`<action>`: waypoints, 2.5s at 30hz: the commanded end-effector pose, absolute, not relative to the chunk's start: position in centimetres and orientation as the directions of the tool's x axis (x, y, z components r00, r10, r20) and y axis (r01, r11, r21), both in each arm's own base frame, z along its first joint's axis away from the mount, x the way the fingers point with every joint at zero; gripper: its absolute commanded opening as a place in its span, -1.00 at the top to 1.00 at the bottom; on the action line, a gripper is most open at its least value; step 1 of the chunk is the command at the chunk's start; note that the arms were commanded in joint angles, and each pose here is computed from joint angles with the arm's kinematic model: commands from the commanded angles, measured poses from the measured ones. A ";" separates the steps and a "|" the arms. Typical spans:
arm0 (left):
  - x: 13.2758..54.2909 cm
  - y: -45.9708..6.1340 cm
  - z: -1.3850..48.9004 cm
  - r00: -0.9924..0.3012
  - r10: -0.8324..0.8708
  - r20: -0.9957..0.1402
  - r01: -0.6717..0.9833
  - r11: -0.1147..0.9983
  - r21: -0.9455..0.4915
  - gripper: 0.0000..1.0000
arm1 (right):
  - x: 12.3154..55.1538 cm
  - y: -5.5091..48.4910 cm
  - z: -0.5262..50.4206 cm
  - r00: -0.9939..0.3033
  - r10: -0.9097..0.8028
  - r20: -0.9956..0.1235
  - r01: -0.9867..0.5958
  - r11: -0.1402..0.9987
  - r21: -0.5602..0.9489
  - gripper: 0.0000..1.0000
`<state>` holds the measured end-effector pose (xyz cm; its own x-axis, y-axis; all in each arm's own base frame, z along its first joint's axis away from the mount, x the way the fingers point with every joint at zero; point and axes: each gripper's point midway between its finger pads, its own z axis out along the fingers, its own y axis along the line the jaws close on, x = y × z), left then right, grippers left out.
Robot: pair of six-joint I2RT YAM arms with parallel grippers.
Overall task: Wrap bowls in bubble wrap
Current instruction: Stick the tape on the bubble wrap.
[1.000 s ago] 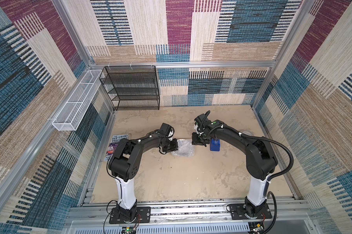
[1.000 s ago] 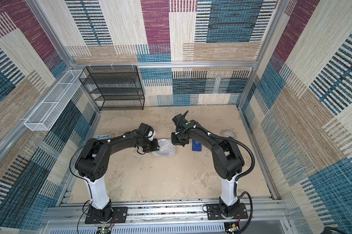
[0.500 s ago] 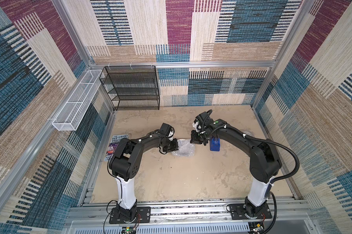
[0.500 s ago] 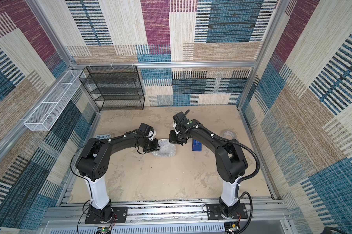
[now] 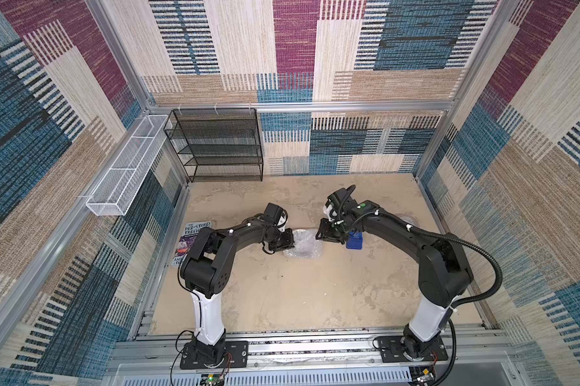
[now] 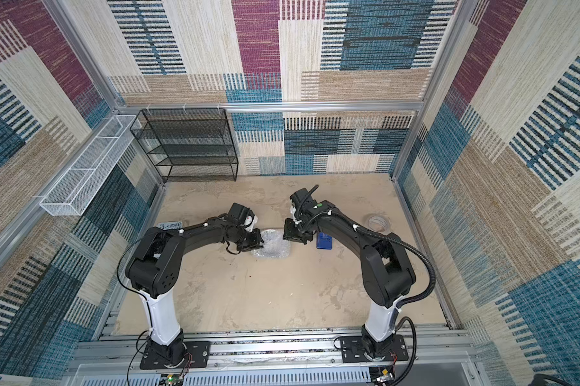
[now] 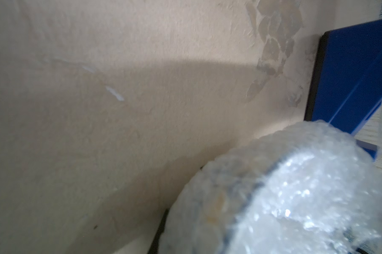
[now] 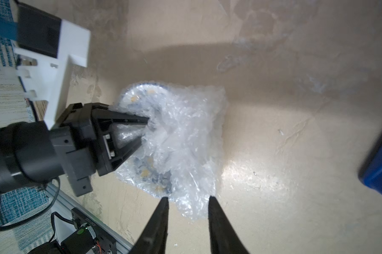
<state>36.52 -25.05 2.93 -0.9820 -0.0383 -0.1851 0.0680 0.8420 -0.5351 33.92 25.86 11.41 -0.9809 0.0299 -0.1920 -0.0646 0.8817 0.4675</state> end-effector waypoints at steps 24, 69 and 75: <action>36.4 -24.1 2.0 -0.982 -0.029 -0.189 0.067 0.875 -0.479 1.00 | 36.0 27.9 15.1 -0.965 0.100 -0.244 -0.083 0.762 0.642 1.00; 36.3 -24.3 1.5 -0.984 -0.030 -0.176 0.060 0.872 -0.485 1.00 | 33.5 27.3 6.9 -0.989 0.141 0.035 0.138 0.839 0.527 0.39; 36.4 -24.3 1.6 -0.984 -0.031 -0.177 0.060 0.872 -0.486 1.00 | 33.7 27.3 8.9 -0.993 0.118 0.008 0.105 0.846 0.523 0.26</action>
